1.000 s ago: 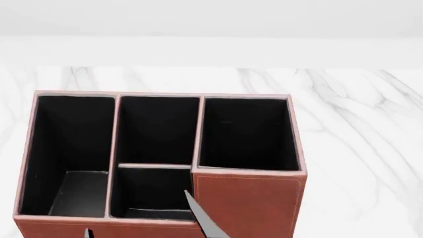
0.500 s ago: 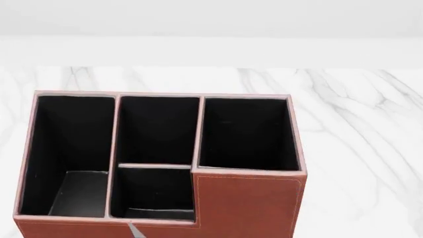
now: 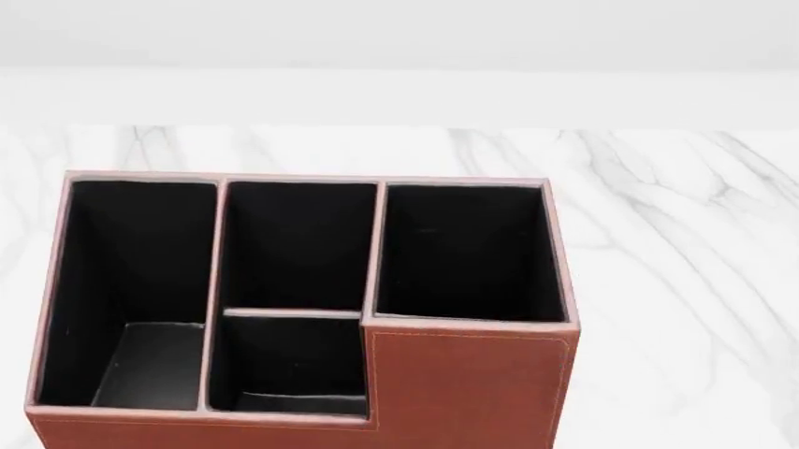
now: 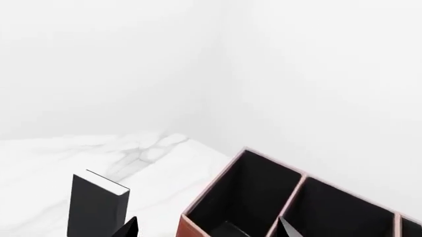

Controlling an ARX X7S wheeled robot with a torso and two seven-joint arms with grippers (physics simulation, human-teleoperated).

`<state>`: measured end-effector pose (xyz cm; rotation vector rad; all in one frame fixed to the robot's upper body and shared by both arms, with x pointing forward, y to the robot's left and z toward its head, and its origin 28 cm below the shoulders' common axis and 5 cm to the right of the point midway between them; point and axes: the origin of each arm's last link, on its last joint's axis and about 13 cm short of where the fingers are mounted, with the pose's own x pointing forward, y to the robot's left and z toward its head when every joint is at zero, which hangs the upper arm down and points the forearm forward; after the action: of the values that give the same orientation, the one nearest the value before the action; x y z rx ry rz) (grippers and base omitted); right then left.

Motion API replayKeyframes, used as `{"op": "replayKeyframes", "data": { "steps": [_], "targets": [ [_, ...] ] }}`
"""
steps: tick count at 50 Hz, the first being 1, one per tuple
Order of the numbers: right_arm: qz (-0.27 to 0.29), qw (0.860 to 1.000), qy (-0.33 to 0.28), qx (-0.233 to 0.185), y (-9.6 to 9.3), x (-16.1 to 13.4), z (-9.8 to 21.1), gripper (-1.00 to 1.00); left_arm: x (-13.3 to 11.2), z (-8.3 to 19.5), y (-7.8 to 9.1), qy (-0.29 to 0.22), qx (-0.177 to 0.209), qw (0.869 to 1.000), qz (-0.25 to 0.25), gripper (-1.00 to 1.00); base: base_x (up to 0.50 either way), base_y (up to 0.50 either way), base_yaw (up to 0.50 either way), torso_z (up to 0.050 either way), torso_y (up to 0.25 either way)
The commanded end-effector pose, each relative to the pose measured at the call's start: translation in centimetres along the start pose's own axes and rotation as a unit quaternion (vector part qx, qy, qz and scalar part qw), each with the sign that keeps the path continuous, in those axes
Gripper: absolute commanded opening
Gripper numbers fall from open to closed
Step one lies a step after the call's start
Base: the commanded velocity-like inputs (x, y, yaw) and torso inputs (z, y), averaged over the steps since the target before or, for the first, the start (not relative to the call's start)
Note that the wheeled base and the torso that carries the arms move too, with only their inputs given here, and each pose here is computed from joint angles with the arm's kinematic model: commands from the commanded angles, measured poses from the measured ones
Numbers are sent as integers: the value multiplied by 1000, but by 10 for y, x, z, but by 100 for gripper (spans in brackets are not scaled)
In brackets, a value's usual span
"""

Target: Pick up the yellow and white mug and place it to the right of the caddy.

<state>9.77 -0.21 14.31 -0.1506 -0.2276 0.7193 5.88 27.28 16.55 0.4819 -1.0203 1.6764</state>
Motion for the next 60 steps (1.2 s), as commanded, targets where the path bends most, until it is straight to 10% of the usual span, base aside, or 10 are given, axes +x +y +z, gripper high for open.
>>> {"op": "replayKeyframes", "data": {
  "steps": [1,60],
  "targets": [
    [20,1000,19,5,6,3,-11,100,-1,0,-2,0,0,1000,-1,100,0,0,0,0,0],
    [101,985,112,87,33,5,-62,100,0,0,-1,4,0,1000,-5,100,0,0,0,0,0]
  ]
}}
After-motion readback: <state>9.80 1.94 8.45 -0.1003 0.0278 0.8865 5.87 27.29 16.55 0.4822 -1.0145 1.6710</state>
